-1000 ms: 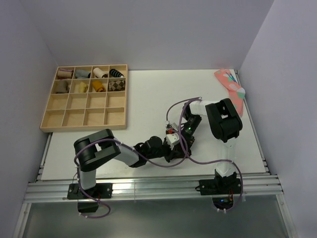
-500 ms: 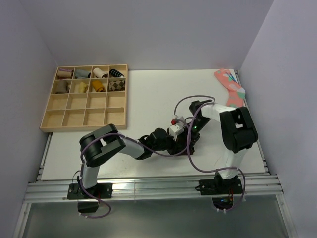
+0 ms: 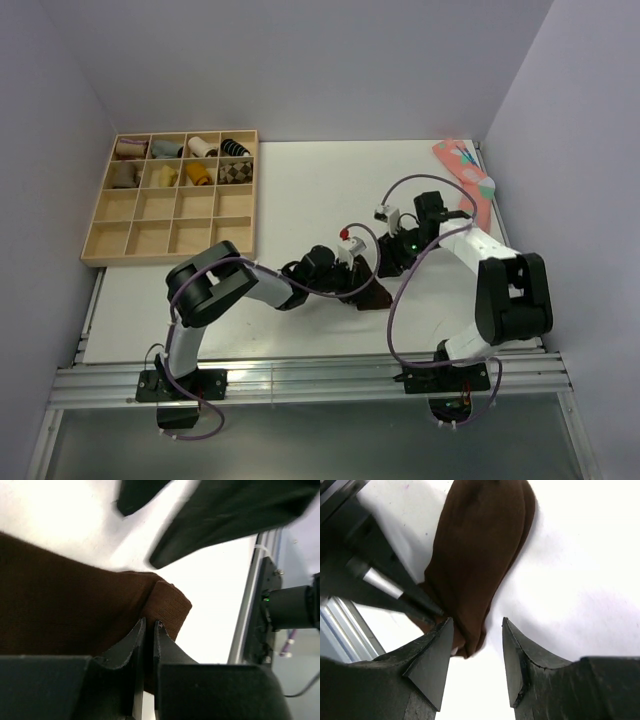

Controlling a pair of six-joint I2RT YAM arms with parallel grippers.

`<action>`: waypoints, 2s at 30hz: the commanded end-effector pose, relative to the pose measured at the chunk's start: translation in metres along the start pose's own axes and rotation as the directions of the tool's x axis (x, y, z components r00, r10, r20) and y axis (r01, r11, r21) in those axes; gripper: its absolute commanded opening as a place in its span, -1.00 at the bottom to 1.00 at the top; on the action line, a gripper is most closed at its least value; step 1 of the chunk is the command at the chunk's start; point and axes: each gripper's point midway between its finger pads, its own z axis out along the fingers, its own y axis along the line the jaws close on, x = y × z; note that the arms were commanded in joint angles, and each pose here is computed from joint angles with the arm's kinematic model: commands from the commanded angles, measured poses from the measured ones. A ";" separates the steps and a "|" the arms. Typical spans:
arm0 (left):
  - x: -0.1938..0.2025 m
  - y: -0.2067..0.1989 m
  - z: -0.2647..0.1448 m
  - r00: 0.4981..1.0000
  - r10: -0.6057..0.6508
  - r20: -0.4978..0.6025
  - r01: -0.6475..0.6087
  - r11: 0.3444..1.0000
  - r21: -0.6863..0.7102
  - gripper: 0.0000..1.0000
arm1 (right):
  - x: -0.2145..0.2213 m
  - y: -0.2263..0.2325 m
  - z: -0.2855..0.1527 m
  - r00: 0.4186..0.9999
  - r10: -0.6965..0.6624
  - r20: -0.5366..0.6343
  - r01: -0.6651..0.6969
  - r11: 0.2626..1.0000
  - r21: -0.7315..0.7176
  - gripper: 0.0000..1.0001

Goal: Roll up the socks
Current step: Roll the sock at the center of the board.

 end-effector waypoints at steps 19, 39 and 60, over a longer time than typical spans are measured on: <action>0.081 0.037 -0.028 0.808 -0.431 -0.401 0.414 0.900 -0.134 -0.99 | 0.041 0.045 -0.036 0.724 -0.686 0.072 0.682 0.728 0.072 0.19; 0.093 0.034 -0.044 0.647 -0.568 -0.508 0.568 0.804 -0.176 -0.99 | 0.058 0.078 0.009 0.551 -0.835 0.007 0.835 0.550 -0.016 0.21; 0.092 0.034 -0.045 0.634 -0.581 -0.510 0.587 0.791 -0.172 -0.99 | 0.073 0.100 0.043 0.504 -0.863 -0.031 0.857 0.505 -0.103 0.18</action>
